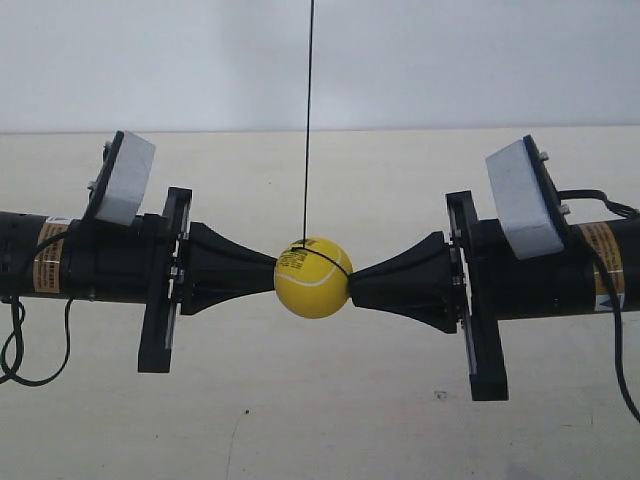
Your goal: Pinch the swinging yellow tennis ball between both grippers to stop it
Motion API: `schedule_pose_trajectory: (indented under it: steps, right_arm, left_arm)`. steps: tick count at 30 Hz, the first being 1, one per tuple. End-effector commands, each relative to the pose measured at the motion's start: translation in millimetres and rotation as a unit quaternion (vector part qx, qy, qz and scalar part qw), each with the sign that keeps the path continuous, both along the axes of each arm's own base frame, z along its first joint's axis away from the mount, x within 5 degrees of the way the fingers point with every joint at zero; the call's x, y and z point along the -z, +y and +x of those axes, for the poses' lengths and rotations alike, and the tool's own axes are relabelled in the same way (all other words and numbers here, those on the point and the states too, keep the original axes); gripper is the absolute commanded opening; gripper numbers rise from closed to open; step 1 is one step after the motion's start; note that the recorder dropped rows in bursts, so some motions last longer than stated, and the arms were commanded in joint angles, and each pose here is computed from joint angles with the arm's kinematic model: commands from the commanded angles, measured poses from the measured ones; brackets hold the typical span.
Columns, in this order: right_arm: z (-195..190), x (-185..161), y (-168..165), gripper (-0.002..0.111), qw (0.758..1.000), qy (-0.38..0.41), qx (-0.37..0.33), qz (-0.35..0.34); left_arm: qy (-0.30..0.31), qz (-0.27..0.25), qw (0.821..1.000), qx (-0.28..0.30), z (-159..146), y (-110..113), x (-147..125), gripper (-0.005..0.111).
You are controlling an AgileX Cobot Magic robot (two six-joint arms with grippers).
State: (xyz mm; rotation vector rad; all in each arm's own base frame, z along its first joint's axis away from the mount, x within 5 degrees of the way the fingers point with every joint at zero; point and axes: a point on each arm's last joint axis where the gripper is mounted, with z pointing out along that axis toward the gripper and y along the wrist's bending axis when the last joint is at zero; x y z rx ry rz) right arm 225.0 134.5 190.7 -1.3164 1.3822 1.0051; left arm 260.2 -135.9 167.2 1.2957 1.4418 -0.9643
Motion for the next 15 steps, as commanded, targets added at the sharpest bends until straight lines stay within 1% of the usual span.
schedule_pose_trajectory:
  steps: [1, 7, 15]
  right_arm:
    - [1, -3, 2, 0.0, 1.0, -0.007, 0.0, 0.006]
    - [2, -1, 2, 0.0, 1.0, -0.009, 0.006, -0.002]
    - [2, -1, 2, 0.0, 1.0, -0.013, 0.009, -0.007]
  left_arm:
    - [-0.005, -0.015, 1.0, 0.023, -4, -5, -4, 0.005]
    - [-0.006, -0.011, 1.0, 0.027, -4, -3, -3, 0.005]
    - [-0.001, -0.008, 1.0, 0.011, 0, 8, -3, 0.005]
